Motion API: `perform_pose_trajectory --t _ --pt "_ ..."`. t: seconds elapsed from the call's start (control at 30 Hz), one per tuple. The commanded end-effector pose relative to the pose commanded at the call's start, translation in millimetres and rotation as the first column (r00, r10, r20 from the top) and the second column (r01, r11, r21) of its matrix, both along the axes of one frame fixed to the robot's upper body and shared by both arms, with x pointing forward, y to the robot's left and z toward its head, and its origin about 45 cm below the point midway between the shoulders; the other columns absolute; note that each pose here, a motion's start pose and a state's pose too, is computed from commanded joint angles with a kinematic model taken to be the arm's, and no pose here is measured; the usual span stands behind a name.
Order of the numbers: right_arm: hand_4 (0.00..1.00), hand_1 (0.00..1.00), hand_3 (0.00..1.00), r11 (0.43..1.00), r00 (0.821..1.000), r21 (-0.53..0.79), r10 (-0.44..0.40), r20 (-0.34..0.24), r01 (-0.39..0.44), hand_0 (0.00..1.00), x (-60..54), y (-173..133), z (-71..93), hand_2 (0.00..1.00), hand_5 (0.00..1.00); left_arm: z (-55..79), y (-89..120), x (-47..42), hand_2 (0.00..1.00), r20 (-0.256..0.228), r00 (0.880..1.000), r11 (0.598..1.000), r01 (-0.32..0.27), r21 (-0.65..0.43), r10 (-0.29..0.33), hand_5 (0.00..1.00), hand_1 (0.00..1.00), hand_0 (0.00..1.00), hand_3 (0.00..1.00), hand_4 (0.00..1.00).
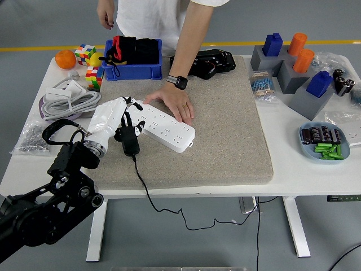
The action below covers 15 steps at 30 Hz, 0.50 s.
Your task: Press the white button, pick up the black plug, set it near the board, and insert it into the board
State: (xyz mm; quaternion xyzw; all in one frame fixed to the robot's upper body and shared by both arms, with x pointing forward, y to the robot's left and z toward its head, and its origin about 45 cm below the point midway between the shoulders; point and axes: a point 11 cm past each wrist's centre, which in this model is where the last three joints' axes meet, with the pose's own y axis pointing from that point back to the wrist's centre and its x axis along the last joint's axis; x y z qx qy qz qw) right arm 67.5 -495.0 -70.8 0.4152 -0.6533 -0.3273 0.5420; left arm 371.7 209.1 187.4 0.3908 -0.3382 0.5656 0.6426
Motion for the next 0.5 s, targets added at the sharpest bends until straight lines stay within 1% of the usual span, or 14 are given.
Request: perform_pose_trajectory --t 0.07,0.1,0.13,0.23,0.27,0.3,0.47,0.5 --pt "0.644 0.531 0.542 1.0 1.0 0.0 -0.001 -0.002 0.001 0.572 -0.9 -0.2 -0.2 0.548 0.376 -0.9 1.7 -0.9 0.276 -0.022 1.0 1.0 -0.021 0.009 0.021 0.002 0.209 0.082 0.576 0.658" --pt "0.644 0.531 0.542 1.0 1.0 0.0 0.0 -0.004 0.0 0.571 -1.3 0.0 -0.3 0.548 0.376 -1.9 2.5 -2.1 0.297 -0.039 0.999 0.999 -0.032 0.02 0.033 0.002 0.217 0.09 0.57 0.781" --pt "0.644 0.531 0.542 1.0 1.0 0.0 0.0 -0.004 0.0 0.571 -1.4 0.0 -0.4 0.548 0.376 -2.6 3.5 -2.6 0.297 -0.049 0.998 0.999 -0.042 0.026 0.043 0.002 0.217 0.09 0.57 0.781" --pt "0.644 0.531 0.542 1.0 1.0 0.002 0.003 -0.001 -0.003 0.571 0.2 0.8 -0.3 0.548 0.376 -7.4 6.8 -7.6 0.297 -0.107 0.991 0.993 -0.076 0.087 0.085 0.002 0.217 0.09 0.57 0.781" --pt "0.644 0.531 0.542 1.0 1.0 0.002 0.005 -0.001 -0.005 0.571 0.8 1.0 -0.3 0.548 0.376 -8.6 6.9 -8.9 0.297 -0.118 0.989 0.994 -0.077 0.082 0.086 0.002 0.217 0.09 0.57 0.781" --pt "0.644 0.533 0.542 1.0 1.0 0.002 0.006 0.0 -0.006 0.571 1.0 1.0 -0.2 0.548 0.375 -9.3 7.0 -9.6 0.732 -0.124 0.989 0.994 -0.077 0.077 0.086 0.909 0.674 0.341 0.859 0.972" --pt "0.644 0.533 0.542 1.0 1.0 0.001 0.009 -0.003 -0.009 0.571 0.7 0.7 -0.1 0.548 0.375 -13.3 11.1 -12.8 0.732 -0.159 0.982 0.995 -0.099 0.03 0.102 0.909 0.674 0.341 0.859 0.972" --pt "0.644 0.529 0.542 1.0 1.0 0.001 0.009 -0.003 -0.009 0.573 0.7 0.6 -0.1 0.548 0.373 -13.1 12.0 -13.1 0.94 -0.158 0.982 0.994 -0.105 0.021 0.107 0.998 0.85 0.697 0.991 0.939"
